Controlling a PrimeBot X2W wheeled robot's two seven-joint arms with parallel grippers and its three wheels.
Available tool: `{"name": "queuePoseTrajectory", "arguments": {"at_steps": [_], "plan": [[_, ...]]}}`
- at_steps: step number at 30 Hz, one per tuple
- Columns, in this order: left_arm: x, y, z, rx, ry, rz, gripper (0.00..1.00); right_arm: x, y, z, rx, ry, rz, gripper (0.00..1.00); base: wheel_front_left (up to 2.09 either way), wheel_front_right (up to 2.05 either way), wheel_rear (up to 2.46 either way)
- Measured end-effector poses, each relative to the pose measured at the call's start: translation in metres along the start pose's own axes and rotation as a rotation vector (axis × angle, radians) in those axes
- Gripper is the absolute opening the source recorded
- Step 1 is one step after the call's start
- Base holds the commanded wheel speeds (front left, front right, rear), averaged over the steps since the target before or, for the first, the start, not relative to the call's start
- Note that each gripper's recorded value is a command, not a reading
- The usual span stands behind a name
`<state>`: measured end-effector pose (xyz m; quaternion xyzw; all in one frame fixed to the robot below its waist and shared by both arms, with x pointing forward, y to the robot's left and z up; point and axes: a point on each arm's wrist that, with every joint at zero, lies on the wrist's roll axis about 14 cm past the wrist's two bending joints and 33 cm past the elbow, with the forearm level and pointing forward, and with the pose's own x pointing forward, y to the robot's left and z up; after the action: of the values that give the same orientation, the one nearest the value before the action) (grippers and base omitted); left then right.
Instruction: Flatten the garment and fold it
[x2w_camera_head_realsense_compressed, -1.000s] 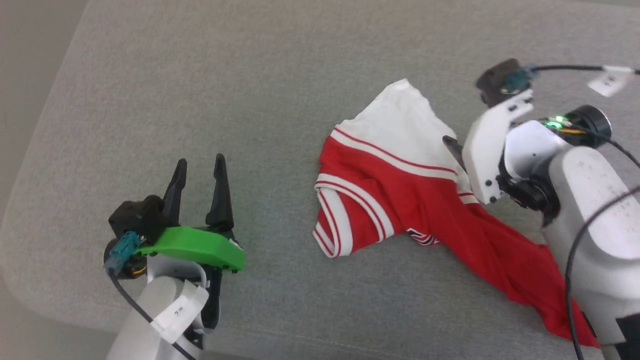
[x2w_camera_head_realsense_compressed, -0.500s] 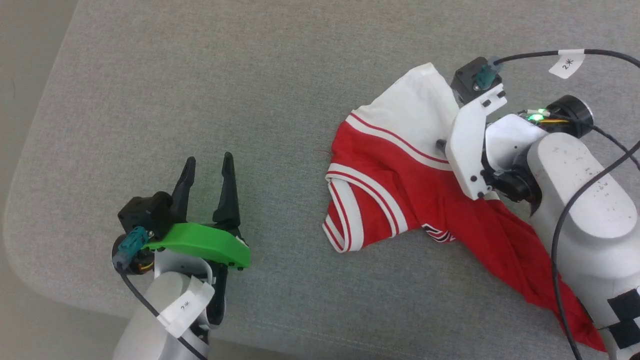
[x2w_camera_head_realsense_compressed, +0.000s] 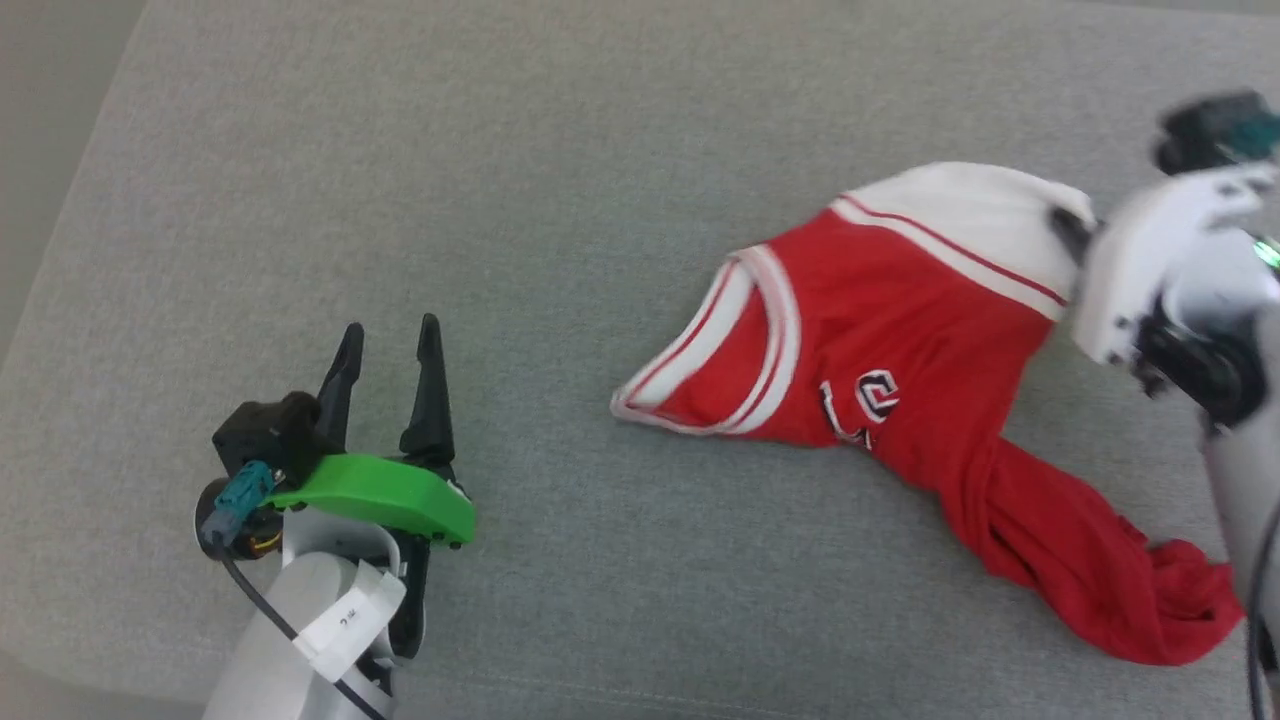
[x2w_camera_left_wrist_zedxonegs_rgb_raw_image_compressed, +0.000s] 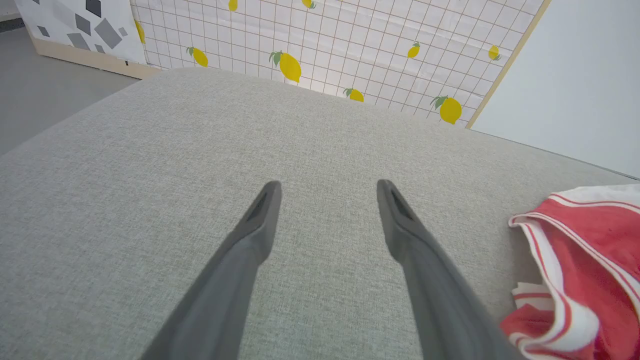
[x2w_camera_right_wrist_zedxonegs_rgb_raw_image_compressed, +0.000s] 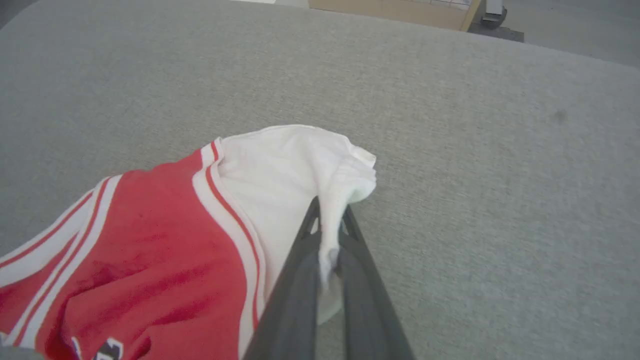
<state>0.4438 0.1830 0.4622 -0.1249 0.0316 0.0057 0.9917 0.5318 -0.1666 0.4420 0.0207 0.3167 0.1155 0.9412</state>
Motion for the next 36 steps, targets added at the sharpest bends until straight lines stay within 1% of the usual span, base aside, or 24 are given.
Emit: {"name": "queuePoseTrajectory", "arguments": {"at_steps": [5,8,11,13,15,17,18,19,21,23,27,29,32,36], "plan": [[-0.003,-0.01,0.007,0.003,-0.01,-0.031,1.0,-0.046,-0.065,-0.04,0.126,0.002,-0.167,0.0,0.0,0.0,0.0],[-0.005,-0.015,0.01,0.005,-0.017,-0.049,1.0,-0.075,-0.085,-0.081,0.198,0.057,-0.243,0.0,0.0,0.0,0.0],[-0.006,-0.021,0.014,0.004,-0.025,-0.065,1.0,-0.094,-0.083,-0.127,0.271,0.137,-0.27,0.0,0.0,0.0,0.0],[-0.007,-0.024,0.015,0.002,-0.025,-0.07,1.0,-0.103,-0.072,-0.153,0.324,0.185,-0.266,0.0,0.0,0.0,0.0],[-0.009,-0.026,0.016,0.0,-0.027,-0.075,1.0,-0.107,-0.063,-0.162,0.352,0.195,-0.258,0.0,0.0,0.0,0.0],[-0.011,-0.027,0.017,-0.002,-0.028,-0.077,1.0,-0.11,-0.06,-0.157,0.366,0.159,-0.259,0.02,0.0,0.0,0.0],[-0.012,-0.027,0.017,-0.007,-0.027,-0.077,1.0,-0.111,-0.059,-0.152,0.368,0.135,-0.259,0.82,0.0,0.0,0.0],[-0.013,-0.028,0.017,-0.012,-0.027,-0.077,1.0,-0.112,-0.059,-0.144,0.369,0.09,-0.259,1.0,0.0,0.0,0.0],[-0.015,-0.028,0.018,-0.016,-0.027,-0.079,1.0,-0.117,-0.062,-0.124,0.374,-0.014,-0.269,1.0,0.0,0.0,0.0],[-0.019,-0.028,0.02,-0.014,-0.029,-0.078,1.0,-0.127,-0.068,-0.097,0.379,-0.156,-0.284,1.0,0.0,0.0,0.0],[-0.026,-0.029,0.022,-0.019,-0.031,-0.078,1.0,-0.151,-0.078,-0.061,0.383,-0.36,-0.315,1.0,0.0,0.0,0.0],[-0.028,-0.031,0.023,-0.022,-0.032,-0.083,1.0,-0.161,-0.082,-0.058,0.386,-0.404,-0.333,1.0,0.0,0.0,0.0],[-0.029,-0.037,0.022,-0.026,-0.026,-0.099,1.0,-0.17,-0.086,-0.064,0.399,-0.421,-0.356,1.0,0.0,0.0,0.0],[-0.026,-0.053,0.015,-0.029,0.019,-0.146,1.0,-0.175,-0.089,-0.064,0.398,-0.429,-0.368,1.0,0.0,0.0,0.0]]}}
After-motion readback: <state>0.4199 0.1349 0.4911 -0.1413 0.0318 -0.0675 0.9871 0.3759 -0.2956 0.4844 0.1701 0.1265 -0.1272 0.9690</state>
